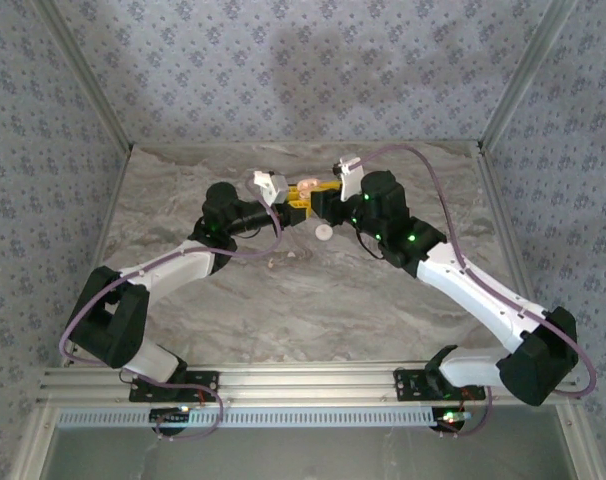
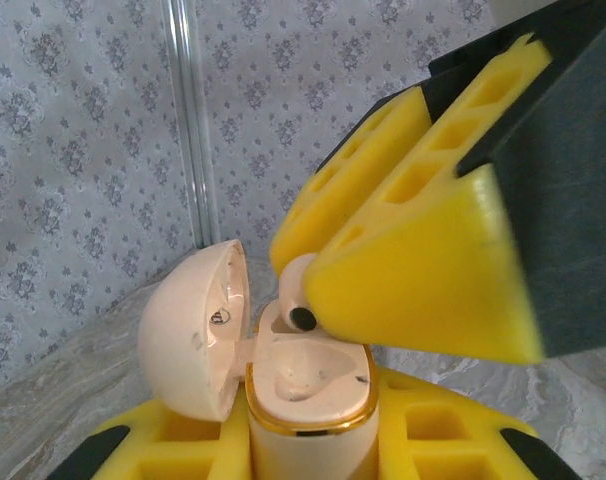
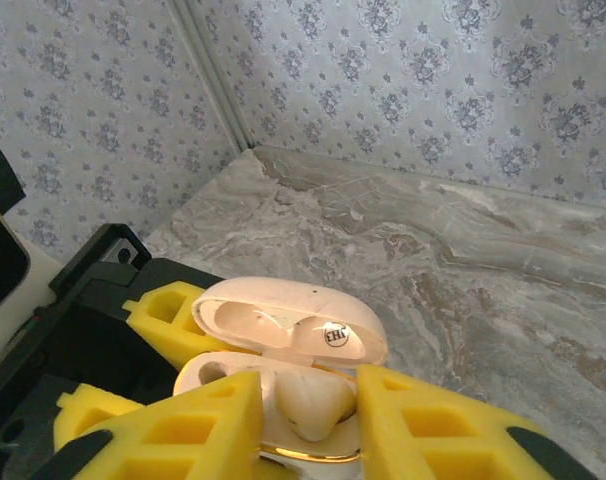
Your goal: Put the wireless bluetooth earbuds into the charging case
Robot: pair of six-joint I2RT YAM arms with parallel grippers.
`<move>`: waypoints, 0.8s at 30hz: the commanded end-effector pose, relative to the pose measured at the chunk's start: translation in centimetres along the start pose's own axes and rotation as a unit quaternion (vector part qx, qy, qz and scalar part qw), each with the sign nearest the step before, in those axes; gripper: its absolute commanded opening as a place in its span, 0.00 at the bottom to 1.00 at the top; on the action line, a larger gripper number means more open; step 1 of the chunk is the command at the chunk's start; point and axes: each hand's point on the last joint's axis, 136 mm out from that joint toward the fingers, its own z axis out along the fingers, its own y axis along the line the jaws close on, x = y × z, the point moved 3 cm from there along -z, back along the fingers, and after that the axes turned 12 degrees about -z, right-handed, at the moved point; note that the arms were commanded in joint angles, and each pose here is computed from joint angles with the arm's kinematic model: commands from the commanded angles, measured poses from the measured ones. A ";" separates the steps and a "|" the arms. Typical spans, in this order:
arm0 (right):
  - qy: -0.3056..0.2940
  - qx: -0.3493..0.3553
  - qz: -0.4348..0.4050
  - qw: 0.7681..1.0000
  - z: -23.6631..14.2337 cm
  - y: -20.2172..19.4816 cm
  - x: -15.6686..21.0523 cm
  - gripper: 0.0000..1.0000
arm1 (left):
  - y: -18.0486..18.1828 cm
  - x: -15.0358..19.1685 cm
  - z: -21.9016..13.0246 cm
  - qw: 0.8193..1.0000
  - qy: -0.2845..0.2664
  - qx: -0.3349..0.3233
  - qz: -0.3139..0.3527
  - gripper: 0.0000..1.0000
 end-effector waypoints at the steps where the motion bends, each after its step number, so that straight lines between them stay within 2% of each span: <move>1: 0.025 -0.055 0.032 0.998 -0.2 1.1 0.6 0.41 | -1.2 -4.4 -0.7 0.996 -0.066 0.001 0.057 0.19; 5: 0.000 -0.093 0.063 0.994 -1.1 0.8 -0.9 0.55 | -1.2 -4.1 -0.7 0.997 -0.062 0.001 0.054 0.19; 8: -0.009 -0.127 0.082 0.988 -1.6 0.9 -1.9 0.59 | -1.3 -3.9 -0.7 0.997 -0.060 0.001 0.052 0.19; 24: -0.047 -0.183 0.135 0.973 -4.2 -0.1 -4.3 0.53 | -1.4 -2.8 -1.0 0.998 -0.042 0.004 0.050 0.19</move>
